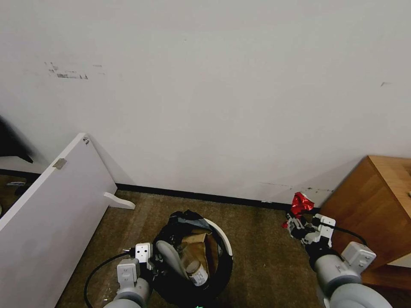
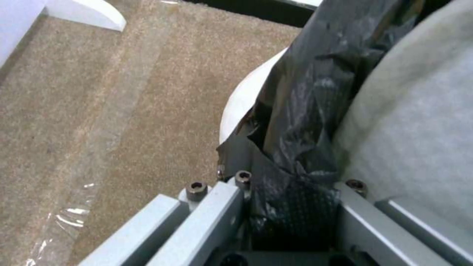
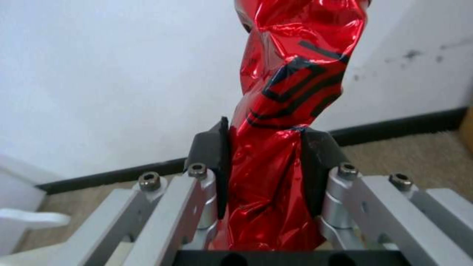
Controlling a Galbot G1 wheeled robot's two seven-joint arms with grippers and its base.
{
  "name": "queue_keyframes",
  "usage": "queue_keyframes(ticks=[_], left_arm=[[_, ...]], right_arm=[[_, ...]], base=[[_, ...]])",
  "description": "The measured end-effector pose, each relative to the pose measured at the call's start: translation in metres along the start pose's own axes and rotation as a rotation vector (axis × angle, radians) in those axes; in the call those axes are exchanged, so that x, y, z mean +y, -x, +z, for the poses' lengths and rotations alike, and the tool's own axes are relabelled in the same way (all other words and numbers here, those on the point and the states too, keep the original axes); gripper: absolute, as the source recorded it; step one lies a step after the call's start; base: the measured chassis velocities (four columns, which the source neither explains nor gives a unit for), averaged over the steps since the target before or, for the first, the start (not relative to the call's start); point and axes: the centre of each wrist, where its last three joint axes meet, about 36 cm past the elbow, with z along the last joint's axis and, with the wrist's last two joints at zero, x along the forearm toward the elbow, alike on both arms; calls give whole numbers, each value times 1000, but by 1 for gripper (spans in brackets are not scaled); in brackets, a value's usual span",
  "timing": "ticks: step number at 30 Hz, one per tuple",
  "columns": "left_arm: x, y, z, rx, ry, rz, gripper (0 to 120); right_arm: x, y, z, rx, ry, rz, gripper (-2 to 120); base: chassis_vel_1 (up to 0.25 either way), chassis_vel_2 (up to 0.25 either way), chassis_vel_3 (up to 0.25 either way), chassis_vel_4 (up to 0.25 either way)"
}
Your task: Pick up the trash bin, then pick up the garbage from the floor and place it into the trash bin.
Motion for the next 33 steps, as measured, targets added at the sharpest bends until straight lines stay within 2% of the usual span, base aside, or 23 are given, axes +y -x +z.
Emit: queue_keyframes(ticks=[7,20,33], left_arm=[[-2,3,-3,-8,18,20,0],[0,10,-15,-27,12,31,0],[-10,28,-22,-16,2,54,0]], right_arm=[[11,-22,-26,-49,-71,-189,26],[19,-8,-54,-78,-164,-409,26],[22,1,-76,-81,-178,-565,26]], base=[[0,0,0,0],[0,0,0,0],[0,0,0,0]])
